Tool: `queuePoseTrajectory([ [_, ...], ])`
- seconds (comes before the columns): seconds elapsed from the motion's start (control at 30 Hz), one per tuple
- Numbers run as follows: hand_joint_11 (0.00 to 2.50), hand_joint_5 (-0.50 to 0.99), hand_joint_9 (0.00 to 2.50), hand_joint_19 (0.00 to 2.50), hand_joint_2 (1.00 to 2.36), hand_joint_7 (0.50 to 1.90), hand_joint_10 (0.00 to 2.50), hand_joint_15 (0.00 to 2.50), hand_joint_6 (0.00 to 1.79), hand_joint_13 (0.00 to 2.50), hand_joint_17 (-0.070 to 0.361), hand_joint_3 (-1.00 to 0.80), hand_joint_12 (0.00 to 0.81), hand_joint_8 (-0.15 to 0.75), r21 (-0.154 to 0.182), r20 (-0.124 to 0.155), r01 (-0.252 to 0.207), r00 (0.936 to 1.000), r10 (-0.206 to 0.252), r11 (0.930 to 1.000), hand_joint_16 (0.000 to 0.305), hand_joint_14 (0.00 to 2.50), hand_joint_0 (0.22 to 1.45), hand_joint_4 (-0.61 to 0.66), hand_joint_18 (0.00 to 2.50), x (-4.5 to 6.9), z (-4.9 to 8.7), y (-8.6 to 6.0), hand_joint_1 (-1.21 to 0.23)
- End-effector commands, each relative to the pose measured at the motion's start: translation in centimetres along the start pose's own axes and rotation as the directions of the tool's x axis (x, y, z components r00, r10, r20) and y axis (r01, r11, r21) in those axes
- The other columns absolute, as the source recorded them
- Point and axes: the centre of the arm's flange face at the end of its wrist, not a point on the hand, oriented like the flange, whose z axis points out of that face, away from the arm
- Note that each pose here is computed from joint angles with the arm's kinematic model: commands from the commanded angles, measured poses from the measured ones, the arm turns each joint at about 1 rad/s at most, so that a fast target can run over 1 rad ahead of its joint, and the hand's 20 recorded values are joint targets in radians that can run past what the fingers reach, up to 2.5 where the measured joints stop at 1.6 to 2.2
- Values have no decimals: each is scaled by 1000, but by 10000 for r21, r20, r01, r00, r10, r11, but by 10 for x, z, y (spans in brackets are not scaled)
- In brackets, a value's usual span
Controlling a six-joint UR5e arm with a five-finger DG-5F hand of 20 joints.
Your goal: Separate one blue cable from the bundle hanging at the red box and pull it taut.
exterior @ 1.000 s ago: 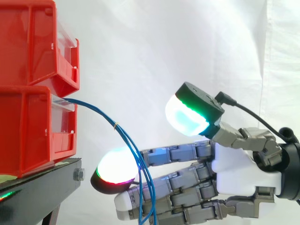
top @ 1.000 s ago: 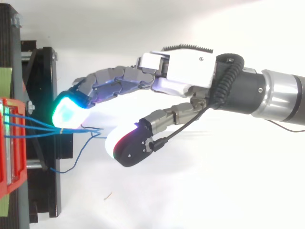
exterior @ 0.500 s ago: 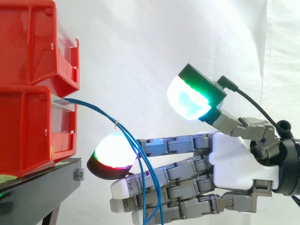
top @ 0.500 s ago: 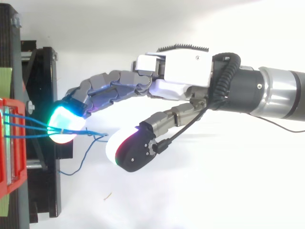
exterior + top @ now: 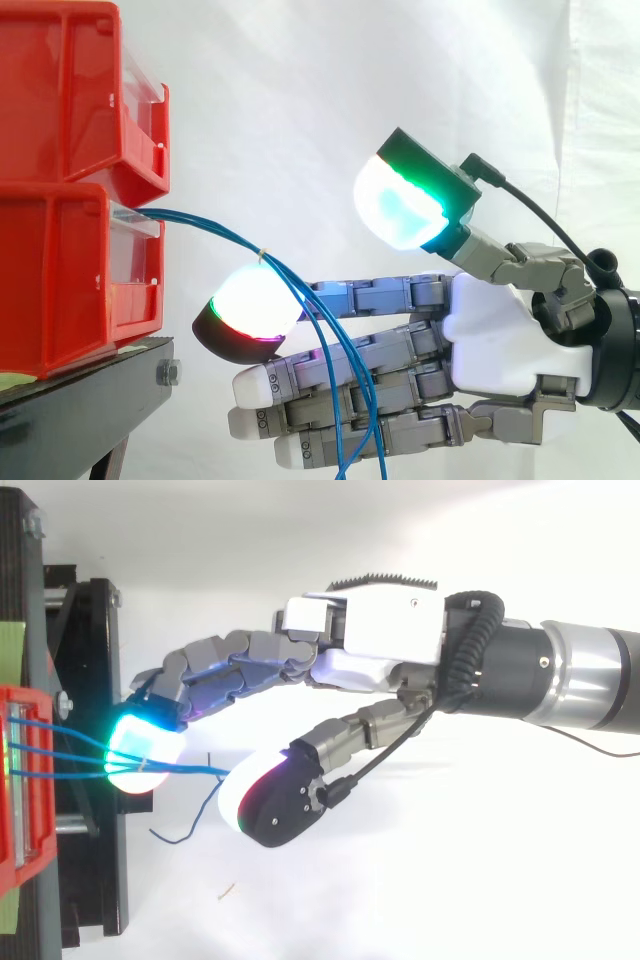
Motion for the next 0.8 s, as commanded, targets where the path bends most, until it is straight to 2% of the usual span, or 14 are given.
queuePoseTrajectory([
  [0.0,269,-190,451,22,1002,925,9,110,503,360,74,-470,308,265,-15,-45,3,10000,-3,10000,33,3,536,203,159,0,0,0,-687],
  [0.17,268,-190,458,27,1001,918,8,111,502,368,74,-478,308,265,-75,-108,-7,9999,6,10000,33,4,533,207,169,1,1,-1,-686],
  [0.2,261,-190,459,26,1001,918,7,111,503,371,74,-479,308,265,16,-106,-7,9999,8,10000,33,5,533,205,169,1,1,-11,-686],
  [0.23,261,-190,460,26,1001,917,7,112,503,373,74,-476,309,266,16,-121,-23,9999,23,10000,33,4,532,207,171,1,2,-14,-686],
  [0.27,269,-190,462,31,1001,917,7,116,502,376,73,-483,308,265,48,-167,-47,9998,48,10000,32,4,532,203,176,1,4,-24,-685],
  [0.3,262,-190,462,35,1001,918,7,109,503,379,73,-481,308,265,-24,-276,-120,9995,120,9999,32,4,531,206,178,3,8,-28,-685],
  [0.33,268,-190,462,29,1001,918,9,117,502,381,73,-479,308,266,-34,-414,-155,9990,153,9999,32,4,530,207,178,5,8,-28,-685],
  [0.53,279,-182,475,34,1001,973,7,114,503,394,72,-473,304,267,109,-517,-204,9984,209,9997,32,4,530,211,195,2,9,-26,-686],
  [0.77,290,-179,493,43,1003,999,8,128,503,413,70,-452,302,266,63,-579,-426,9974,428,9991,31,5,546,204,211,2,9,-25,-687],
])
